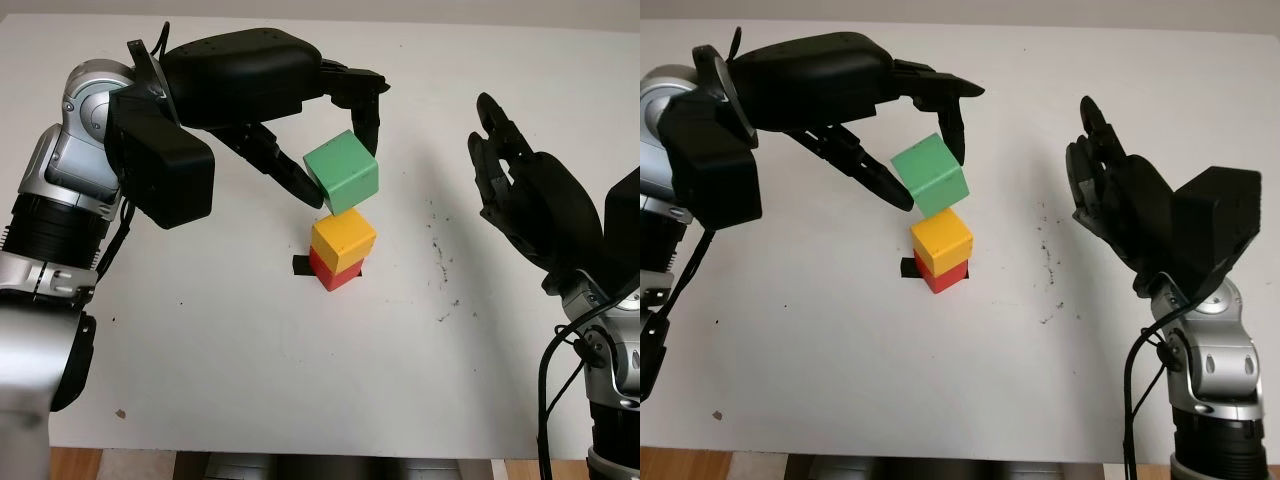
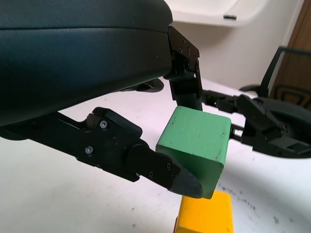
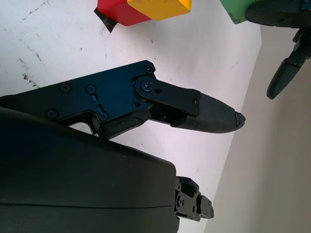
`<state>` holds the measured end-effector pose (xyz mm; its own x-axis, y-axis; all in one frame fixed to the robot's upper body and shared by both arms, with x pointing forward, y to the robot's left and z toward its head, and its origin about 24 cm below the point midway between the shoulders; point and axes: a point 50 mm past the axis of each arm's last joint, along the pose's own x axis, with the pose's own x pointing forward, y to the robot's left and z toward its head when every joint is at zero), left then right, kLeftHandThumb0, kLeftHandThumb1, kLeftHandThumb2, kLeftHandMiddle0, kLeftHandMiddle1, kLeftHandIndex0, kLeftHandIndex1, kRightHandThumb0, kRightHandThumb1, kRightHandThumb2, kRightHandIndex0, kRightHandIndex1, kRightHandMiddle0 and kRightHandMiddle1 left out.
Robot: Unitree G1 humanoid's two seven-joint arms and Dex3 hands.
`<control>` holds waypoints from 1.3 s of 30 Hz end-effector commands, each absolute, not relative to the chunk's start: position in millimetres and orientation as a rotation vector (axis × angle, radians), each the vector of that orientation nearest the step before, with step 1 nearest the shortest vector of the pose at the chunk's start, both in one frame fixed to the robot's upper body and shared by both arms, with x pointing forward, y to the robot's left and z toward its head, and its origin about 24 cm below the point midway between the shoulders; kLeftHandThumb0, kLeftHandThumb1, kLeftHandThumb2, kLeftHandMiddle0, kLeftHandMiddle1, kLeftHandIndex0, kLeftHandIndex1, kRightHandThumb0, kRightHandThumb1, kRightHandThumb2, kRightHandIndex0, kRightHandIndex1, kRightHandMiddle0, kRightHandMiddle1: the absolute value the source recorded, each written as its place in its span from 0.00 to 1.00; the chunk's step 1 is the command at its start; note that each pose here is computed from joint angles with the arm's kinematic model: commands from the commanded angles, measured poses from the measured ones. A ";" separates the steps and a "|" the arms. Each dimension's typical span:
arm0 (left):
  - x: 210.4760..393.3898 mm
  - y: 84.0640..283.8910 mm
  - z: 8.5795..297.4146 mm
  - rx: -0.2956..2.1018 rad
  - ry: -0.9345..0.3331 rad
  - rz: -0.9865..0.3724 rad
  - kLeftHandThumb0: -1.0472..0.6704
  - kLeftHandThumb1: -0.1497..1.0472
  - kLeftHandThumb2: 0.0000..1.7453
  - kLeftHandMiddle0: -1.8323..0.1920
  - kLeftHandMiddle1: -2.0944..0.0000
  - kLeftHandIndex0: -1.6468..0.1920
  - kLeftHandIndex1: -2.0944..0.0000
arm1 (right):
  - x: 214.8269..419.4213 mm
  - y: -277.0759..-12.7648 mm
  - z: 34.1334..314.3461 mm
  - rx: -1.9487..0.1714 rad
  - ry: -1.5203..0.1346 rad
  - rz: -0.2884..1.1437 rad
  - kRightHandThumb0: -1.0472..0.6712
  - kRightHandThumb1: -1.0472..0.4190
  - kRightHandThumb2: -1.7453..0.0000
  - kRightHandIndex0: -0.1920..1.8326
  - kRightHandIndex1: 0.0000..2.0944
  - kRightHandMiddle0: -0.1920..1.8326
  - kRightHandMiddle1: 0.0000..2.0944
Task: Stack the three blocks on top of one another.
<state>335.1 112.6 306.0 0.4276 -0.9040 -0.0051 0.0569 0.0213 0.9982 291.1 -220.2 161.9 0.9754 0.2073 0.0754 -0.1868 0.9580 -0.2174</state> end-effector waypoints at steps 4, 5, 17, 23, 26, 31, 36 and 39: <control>335.4 106.3 320.5 1.314 -0.822 -0.965 0.33 0.98 0.03 0.76 0.97 0.70 0.32 | 286.2 -219.3 159.9 -0.205 -0.106 0.201 0.23 0.00 0.59 0.00 0.00 0.01 0.02; 335.8 106.1 320.8 1.301 -0.814 -0.979 0.33 0.99 0.03 0.77 0.97 0.71 0.31 | 285.9 -219.0 159.9 -0.204 -0.105 0.201 0.23 0.00 0.59 0.00 0.00 0.01 0.02; 335.7 108.7 322.6 1.217 -0.646 -1.009 0.32 1.00 0.03 0.75 0.97 0.72 0.27 | 285.7 -218.3 158.7 -0.221 -0.113 0.190 0.26 0.00 0.58 0.00 0.00 0.01 0.02; 334.2 110.2 321.3 1.204 -0.594 -1.017 0.32 1.00 0.03 0.75 0.97 0.73 0.24 | 286.6 -217.3 158.7 -0.220 -0.121 0.182 0.26 0.00 0.58 0.00 0.01 0.02 0.03; 333.6 111.2 320.7 1.217 -0.570 -1.001 0.33 1.00 0.03 0.75 0.97 0.74 0.23 | 286.8 -217.1 159.4 -0.217 -0.121 0.181 0.27 0.00 0.58 0.00 0.01 0.01 0.03; 330.8 112.6 320.1 1.243 -0.562 -0.977 0.34 1.00 0.04 0.76 0.98 0.75 0.21 | 287.3 -216.4 159.4 -0.214 -0.115 0.181 0.25 0.00 0.59 0.00 0.00 0.01 0.03; 326.9 113.7 317.8 1.261 -0.571 -0.949 0.35 1.00 0.04 0.77 0.98 0.76 0.22 | 287.9 -215.7 159.6 -0.202 -0.121 0.192 0.26 0.00 0.58 0.00 0.00 0.01 0.03; 325.1 115.4 313.3 1.277 -0.603 -0.912 0.36 1.00 0.05 0.77 0.98 0.77 0.23 | 288.7 -215.3 158.8 -0.200 -0.123 0.184 0.25 0.00 0.60 0.01 0.01 0.02 0.03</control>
<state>327.5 109.9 312.5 0.5163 -0.8475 -0.1233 0.2668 0.0224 0.9635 288.6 -216.9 157.0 0.9781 0.1896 0.0858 -0.1686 0.9636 -0.2075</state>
